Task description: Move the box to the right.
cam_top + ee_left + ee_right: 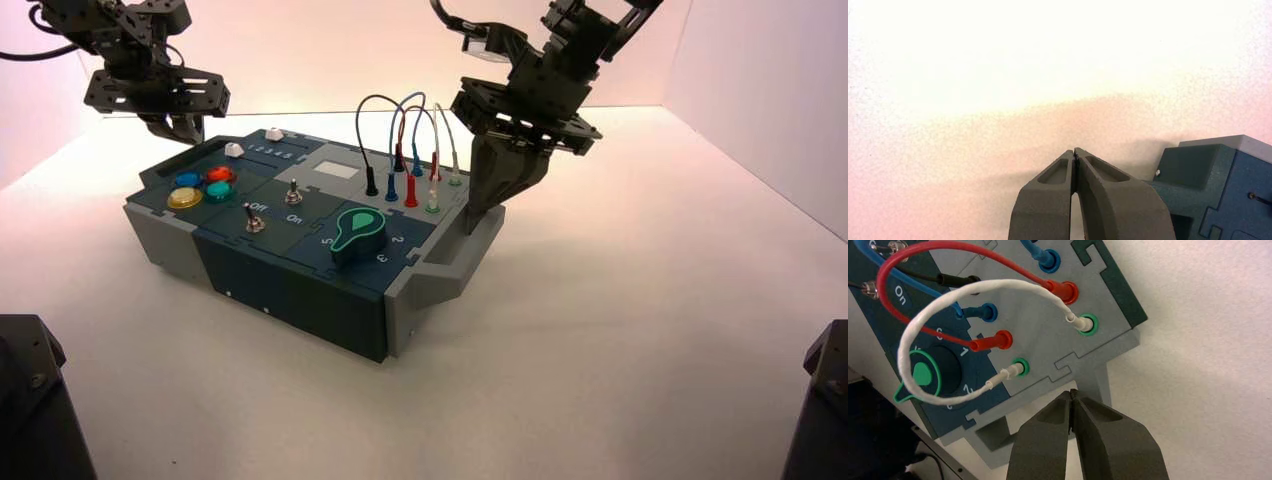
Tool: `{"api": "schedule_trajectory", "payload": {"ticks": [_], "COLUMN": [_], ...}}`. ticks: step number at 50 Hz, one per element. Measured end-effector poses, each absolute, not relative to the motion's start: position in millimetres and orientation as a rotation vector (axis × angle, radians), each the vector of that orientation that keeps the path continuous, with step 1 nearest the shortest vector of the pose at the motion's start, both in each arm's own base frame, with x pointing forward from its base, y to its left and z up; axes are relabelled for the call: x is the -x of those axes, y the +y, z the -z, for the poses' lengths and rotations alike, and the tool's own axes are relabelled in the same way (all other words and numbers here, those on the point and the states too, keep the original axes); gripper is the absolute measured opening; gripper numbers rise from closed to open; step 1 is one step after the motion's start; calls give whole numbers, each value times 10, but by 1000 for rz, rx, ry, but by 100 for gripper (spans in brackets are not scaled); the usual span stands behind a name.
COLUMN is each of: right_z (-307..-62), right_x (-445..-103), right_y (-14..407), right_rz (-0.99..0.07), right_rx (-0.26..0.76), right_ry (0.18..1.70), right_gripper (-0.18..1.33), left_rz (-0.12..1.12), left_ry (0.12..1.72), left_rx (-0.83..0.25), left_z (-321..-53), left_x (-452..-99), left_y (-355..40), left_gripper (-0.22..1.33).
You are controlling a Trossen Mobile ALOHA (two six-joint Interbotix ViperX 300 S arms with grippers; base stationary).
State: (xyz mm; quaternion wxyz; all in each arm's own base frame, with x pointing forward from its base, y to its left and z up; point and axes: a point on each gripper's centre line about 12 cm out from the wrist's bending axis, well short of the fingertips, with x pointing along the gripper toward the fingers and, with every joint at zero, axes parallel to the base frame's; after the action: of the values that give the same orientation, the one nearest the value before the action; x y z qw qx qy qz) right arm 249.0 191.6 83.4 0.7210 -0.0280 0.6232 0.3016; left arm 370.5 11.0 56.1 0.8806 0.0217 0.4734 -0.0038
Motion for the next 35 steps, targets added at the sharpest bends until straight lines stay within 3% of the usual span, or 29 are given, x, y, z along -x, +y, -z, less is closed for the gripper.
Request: {"api": "schedule_trajectory", "payload": {"ticks": [15,35], "right_z": [-914,-936], "right_x": [-2633,-2608], "right_y": [1646,1654], "right_rz": [-598,-611], "right_rx": [32,42], "right_ry": [1340,1345], "right_gripper": [-14,-14], "left_rz": [10,8], "left_ry": [983,986], "left_rx": [-47,-40], "left_z": [-586,-599], "left_x": [-3698,-3645], "left_y": [104,96], "left_gripper": [-16,-16]}}
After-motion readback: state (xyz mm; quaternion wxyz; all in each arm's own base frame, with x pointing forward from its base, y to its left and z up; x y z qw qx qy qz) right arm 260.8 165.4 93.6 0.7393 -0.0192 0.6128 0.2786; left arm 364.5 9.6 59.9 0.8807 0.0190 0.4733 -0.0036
